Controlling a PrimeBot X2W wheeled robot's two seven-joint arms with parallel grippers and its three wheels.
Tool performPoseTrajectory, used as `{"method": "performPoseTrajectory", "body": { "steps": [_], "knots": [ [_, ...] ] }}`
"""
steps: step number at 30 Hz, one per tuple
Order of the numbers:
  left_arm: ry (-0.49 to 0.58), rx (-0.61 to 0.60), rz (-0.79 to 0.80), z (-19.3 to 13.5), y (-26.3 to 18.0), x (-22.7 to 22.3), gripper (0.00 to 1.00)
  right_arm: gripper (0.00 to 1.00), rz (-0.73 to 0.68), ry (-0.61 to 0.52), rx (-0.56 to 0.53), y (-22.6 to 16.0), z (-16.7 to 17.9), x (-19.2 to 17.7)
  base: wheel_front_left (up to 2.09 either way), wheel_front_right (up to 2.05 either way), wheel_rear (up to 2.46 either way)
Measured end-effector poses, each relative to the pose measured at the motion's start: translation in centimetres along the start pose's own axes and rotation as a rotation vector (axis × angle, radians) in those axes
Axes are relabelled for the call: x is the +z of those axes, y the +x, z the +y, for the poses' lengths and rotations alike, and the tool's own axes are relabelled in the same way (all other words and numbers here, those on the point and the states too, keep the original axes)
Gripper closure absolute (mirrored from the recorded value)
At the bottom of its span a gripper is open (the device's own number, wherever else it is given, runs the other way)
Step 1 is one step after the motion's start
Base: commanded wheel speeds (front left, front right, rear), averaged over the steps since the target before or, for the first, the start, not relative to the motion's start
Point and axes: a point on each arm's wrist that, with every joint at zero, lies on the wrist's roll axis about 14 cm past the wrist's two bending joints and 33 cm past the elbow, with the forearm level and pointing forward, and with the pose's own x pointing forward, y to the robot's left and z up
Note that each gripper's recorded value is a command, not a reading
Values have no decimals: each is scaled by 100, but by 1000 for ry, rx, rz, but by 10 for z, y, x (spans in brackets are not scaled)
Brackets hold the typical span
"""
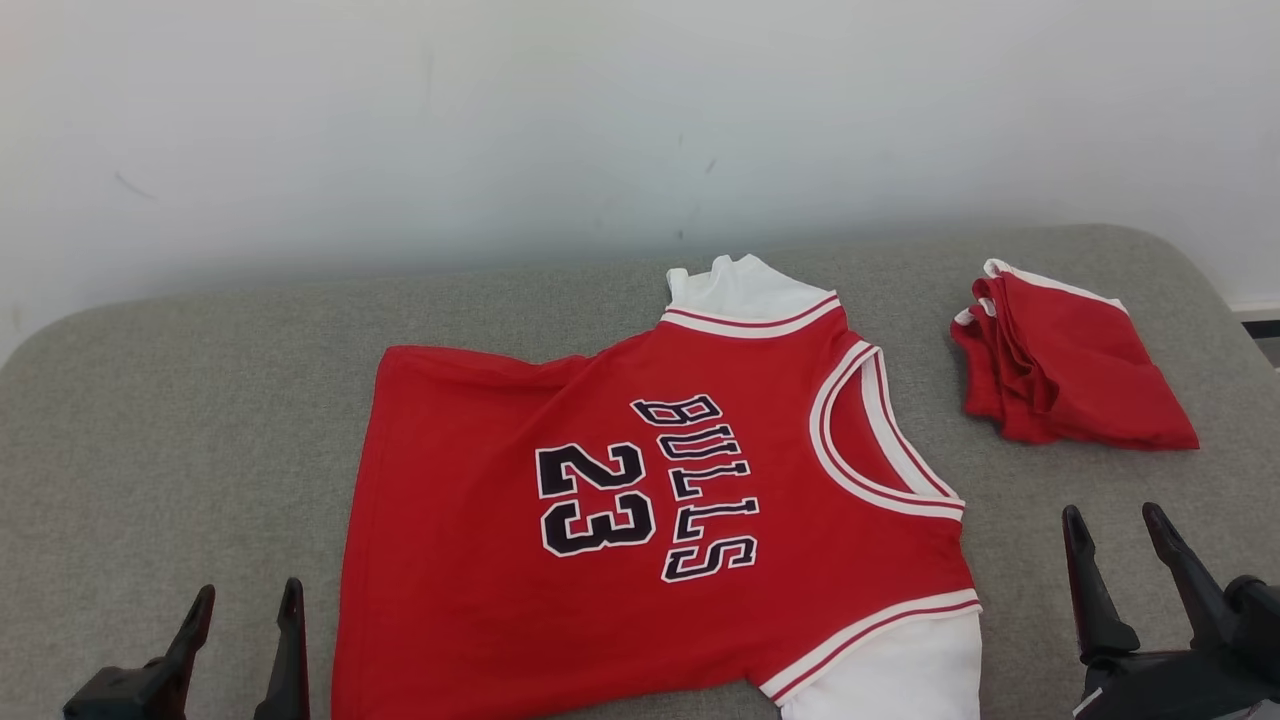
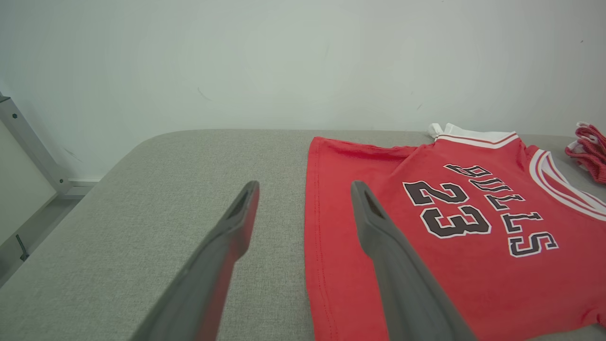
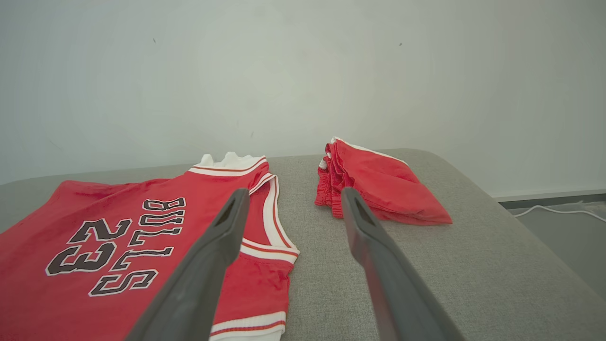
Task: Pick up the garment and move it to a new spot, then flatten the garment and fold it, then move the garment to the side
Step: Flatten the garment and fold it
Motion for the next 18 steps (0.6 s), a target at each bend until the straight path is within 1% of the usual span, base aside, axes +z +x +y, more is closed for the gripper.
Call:
{"method": "performPoseTrajectory", "body": {
  "steps": [13,18],
  "knots": [
    [9,11,3,4,0,2,0,0,25,-3,4,2,3,-4,0,0,0],
    [-1,-22,31,-3,1,-3,0,0,70,1,24,3,10,-13,0,0,0]
  ]
}}
